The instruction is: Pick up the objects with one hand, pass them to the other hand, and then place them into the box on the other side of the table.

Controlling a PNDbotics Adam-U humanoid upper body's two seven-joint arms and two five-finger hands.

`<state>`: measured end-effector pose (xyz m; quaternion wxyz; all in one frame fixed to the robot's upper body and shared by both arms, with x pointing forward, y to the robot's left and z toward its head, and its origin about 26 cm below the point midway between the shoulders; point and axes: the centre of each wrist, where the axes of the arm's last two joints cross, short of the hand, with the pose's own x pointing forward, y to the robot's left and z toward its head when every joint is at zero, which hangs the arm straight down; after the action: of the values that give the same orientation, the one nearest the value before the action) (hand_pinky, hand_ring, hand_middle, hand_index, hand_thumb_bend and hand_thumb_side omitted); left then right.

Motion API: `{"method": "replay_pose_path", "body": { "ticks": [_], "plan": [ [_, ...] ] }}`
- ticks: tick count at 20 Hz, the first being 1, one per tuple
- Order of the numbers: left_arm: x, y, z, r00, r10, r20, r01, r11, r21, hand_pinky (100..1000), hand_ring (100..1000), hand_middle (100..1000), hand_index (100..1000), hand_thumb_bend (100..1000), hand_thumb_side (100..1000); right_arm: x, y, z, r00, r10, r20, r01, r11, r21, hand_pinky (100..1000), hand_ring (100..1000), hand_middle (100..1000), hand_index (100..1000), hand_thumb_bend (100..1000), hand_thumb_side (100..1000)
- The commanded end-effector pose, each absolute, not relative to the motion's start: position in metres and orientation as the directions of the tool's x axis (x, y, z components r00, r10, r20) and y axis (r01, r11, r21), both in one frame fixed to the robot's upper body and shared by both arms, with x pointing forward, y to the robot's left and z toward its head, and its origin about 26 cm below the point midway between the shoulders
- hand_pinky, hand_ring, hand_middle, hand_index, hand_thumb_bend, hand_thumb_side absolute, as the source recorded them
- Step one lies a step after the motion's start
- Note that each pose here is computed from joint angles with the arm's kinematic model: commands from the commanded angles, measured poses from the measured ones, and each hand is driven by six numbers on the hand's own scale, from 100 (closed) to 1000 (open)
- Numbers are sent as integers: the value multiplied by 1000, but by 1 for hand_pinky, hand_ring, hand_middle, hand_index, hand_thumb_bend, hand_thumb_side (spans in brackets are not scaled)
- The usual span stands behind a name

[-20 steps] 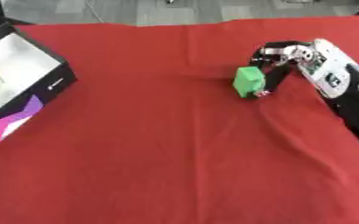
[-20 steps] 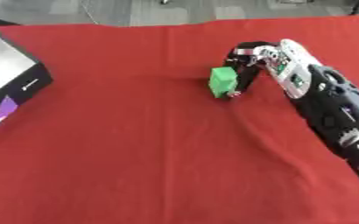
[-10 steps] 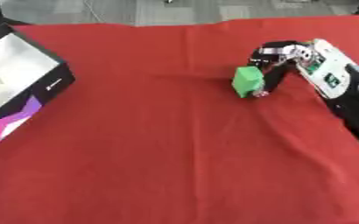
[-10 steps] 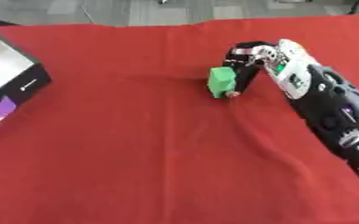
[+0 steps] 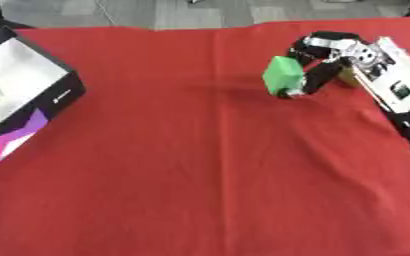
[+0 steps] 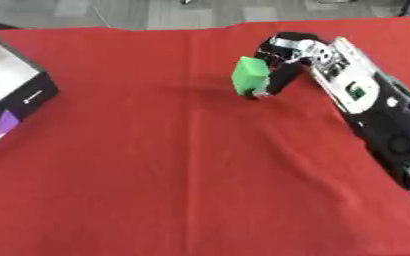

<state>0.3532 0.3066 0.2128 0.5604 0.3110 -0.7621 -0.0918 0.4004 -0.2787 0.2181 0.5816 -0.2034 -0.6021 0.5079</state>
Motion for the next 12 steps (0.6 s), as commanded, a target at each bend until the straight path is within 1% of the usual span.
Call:
{"method": "replay_pose_path", "body": {
  "ticks": [1,5,9,12],
  "plan": [
    [350,310,232,-211,-626,751,-397,757,520,720,638,710,765,837,507,381,-275,244,-298,786,542,-266,477,-838,833,687,560,578,445,148],
    [351,307,237,-212,-670,711,-384,727,570,723,647,717,776,901,546,360,-258,242,-330,716,616,-230,572,-788,826,679,563,580,434,146],
    [352,304,247,-187,-746,640,-407,651,640,725,656,723,780,877,508,339,-235,236,-375,631,679,-181,669,-721,822,669,564,580,429,141],
    [352,299,261,-181,-790,586,-406,603,687,731,666,731,787,871,497,324,-217,233,-406,581,705,-133,726,-675,818,665,565,582,427,134]
  ]
}}
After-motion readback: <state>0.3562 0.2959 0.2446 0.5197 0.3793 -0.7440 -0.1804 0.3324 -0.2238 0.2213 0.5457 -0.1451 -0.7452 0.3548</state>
